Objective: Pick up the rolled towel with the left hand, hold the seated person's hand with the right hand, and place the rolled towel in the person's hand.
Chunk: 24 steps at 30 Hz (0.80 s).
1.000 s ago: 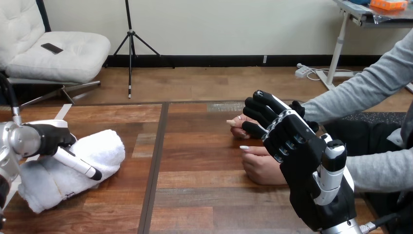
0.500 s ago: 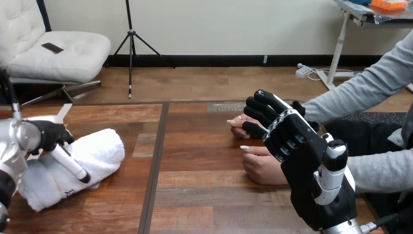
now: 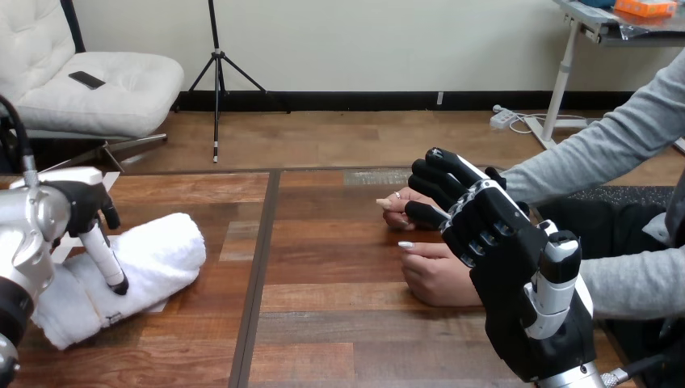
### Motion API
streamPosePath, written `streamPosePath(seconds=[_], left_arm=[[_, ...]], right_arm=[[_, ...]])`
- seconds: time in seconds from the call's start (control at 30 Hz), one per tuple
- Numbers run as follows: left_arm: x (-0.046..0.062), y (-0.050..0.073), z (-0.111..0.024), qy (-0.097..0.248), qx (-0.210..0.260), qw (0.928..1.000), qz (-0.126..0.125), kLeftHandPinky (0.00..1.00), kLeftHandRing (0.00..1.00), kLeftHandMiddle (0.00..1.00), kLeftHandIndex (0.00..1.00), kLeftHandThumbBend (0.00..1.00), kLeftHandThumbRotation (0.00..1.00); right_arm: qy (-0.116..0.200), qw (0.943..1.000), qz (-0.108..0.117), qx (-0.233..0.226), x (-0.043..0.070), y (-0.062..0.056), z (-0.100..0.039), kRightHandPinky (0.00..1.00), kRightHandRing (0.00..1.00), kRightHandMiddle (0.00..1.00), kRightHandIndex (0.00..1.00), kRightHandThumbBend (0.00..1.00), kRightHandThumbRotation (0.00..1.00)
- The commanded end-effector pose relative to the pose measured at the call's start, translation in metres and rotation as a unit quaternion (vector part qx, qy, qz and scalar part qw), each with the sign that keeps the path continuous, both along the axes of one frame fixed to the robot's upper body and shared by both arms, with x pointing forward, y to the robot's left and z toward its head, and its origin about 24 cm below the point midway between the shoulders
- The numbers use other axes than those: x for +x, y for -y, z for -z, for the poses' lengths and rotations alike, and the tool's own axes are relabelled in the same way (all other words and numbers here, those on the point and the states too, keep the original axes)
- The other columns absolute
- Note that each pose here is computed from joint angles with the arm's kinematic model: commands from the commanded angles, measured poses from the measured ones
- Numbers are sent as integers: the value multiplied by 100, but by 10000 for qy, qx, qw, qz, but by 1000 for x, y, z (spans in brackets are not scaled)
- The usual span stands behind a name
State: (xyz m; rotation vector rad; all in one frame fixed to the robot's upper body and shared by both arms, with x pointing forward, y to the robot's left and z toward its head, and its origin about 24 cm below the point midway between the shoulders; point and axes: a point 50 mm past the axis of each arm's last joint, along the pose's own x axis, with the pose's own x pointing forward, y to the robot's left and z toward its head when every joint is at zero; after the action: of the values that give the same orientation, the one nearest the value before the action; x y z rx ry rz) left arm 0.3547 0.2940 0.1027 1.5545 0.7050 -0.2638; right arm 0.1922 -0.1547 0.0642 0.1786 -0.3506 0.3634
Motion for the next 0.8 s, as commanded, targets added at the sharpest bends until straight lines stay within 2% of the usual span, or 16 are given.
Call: streamPosePath(seconds=[0.0, 0.23, 0.3, 0.37, 0.6, 0.77], left_arm=[[3, 10, -8, 288, 26, 9995, 159, 54, 68, 75, 61, 94, 1], [2, 12, -10, 281, 11, 9995, 150, 49, 64, 71, 61, 95, 1], [2, 12, -11, 9, 140, 9998, 117, 48, 63, 70, 60, 96, 1], [2, 14, -12, -246, 306, 9991, 161, 53, 69, 76, 66, 98, 9], [2, 16, -13, -536, 457, 9973, 213, 63, 79, 86, 79, 100, 22], [2, 17, -13, -619, 381, 9970, 261, 67, 79, 85, 82, 100, 28]], right_arm=[[602, 9982, 4, 31, 8, 1, -22, 83, 88, 87, 85, 100, 100], [619, 9981, -17, 69, 8, 1, -23, 83, 88, 87, 85, 100, 100], [641, 9979, -39, 73, 9, 2, -23, 83, 88, 87, 85, 100, 100], [662, 9978, -35, 64, 10, 2, -24, 82, 88, 87, 85, 100, 100], [683, 9976, -24, 60, 11, 2, -24, 81, 88, 87, 85, 100, 100], [682, 9977, -11, 64, 11, 3, -25, 80, 88, 87, 85, 100, 100]])
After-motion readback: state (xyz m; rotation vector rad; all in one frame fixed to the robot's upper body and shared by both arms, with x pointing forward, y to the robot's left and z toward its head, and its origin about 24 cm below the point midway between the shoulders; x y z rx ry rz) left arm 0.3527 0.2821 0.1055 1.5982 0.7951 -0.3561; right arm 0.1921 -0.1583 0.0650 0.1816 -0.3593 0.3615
